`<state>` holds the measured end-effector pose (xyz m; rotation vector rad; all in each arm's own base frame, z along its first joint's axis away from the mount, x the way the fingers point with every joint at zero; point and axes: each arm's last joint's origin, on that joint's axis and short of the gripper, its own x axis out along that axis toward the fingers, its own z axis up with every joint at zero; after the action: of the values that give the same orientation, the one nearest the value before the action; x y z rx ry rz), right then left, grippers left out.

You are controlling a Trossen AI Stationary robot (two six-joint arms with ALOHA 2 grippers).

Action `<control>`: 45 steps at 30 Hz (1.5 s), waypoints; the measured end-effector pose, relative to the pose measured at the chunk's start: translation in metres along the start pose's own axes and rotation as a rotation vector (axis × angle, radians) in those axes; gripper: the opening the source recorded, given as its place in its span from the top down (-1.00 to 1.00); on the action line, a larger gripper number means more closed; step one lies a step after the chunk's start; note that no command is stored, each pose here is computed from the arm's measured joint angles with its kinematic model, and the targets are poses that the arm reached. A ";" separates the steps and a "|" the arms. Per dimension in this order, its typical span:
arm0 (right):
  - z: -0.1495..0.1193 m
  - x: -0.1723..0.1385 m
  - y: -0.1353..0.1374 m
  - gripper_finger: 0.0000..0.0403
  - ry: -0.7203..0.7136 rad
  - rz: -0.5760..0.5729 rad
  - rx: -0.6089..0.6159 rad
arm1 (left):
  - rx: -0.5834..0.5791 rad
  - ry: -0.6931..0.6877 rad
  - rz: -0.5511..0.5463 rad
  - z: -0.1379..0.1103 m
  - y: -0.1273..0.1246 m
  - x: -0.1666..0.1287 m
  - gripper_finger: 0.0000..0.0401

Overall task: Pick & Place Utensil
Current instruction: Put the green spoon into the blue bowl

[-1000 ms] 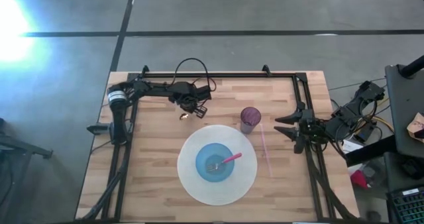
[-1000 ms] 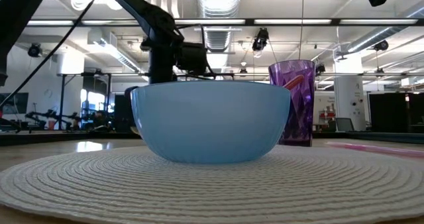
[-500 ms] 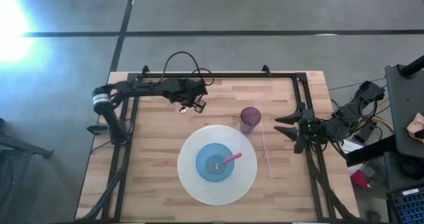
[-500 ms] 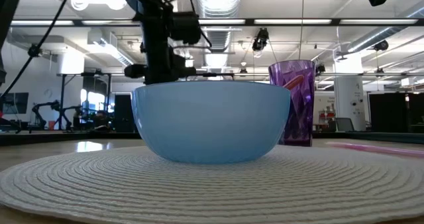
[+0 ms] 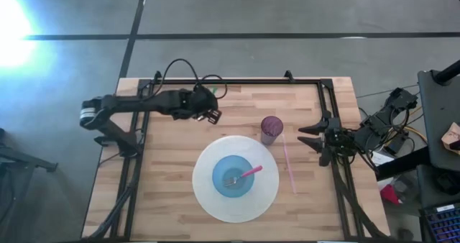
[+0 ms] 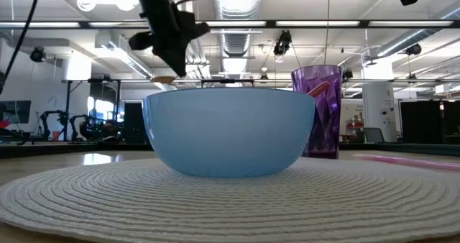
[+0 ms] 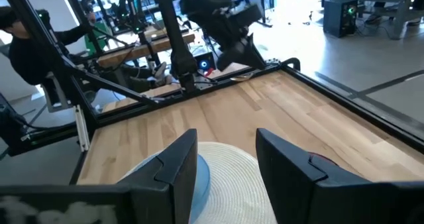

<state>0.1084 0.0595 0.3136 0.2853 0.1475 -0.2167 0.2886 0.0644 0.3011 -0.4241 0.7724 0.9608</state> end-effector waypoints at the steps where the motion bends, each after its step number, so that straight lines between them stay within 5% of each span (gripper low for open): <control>1: 0.000 0.000 0.000 0.26 0.000 0.000 0.009 | 0.005 -0.014 -0.003 -0.002 -0.002 -0.004 1.00; 29: -0.019 0.029 0.029 0.26 0.069 -0.002 -0.036 | 0.143 -0.324 -0.177 -0.051 -0.074 -0.064 1.00; 45: -0.032 0.061 0.064 0.26 -0.008 0.023 -0.255 | 0.230 -0.449 -0.241 -0.082 -0.090 -0.058 1.00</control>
<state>0.1788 0.1170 0.2896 0.0322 0.1625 -0.1738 0.3130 -0.0682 0.2894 -0.0887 0.4036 0.6955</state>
